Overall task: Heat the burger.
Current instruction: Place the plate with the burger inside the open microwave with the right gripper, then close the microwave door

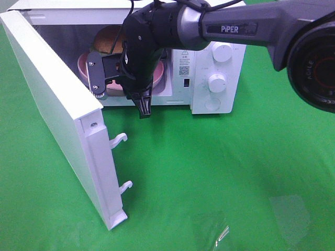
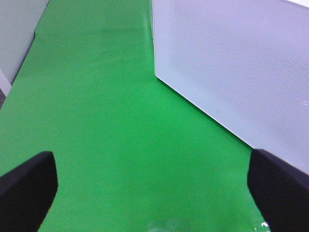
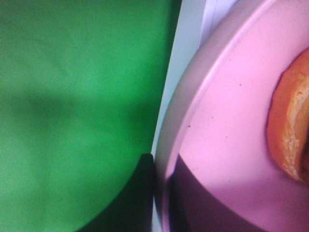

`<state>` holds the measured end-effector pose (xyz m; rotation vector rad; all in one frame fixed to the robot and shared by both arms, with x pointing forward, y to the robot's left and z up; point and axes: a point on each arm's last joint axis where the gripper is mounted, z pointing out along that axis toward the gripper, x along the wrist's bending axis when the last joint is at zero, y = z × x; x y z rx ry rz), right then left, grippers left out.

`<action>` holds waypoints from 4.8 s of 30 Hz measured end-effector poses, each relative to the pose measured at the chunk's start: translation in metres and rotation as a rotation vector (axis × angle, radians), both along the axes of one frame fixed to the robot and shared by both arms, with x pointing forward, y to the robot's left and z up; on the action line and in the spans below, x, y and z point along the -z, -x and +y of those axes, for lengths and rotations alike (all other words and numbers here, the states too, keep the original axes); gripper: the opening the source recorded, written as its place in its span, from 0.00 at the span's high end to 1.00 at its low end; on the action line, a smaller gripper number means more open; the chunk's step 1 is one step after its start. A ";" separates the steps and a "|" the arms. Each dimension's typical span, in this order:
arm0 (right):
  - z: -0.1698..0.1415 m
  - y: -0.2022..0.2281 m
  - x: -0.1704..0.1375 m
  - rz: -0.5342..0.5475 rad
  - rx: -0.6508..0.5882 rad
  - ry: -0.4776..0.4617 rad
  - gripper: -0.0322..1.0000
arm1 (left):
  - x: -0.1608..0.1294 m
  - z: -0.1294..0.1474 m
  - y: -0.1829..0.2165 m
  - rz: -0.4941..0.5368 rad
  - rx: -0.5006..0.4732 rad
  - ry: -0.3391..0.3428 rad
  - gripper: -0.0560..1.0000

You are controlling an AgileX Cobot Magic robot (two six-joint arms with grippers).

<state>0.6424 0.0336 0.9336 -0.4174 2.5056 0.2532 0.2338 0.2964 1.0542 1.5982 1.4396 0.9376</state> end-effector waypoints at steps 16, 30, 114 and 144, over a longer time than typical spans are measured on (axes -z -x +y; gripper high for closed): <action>0.002 -0.003 0.002 -0.024 0.016 -0.035 0.87 | 0.000 0.000 0.000 0.000 0.000 0.000 0.01; 0.005 -0.006 -0.002 -0.039 0.050 -0.089 0.64 | 0.000 0.000 0.000 0.000 0.000 0.000 0.01; -0.167 0.143 -0.094 0.152 0.734 -0.470 0.24 | 0.000 0.000 0.000 0.000 0.000 0.000 0.01; -0.291 0.224 -0.167 0.175 1.410 -0.742 0.24 | 0.000 0.000 0.000 0.000 0.000 0.000 0.01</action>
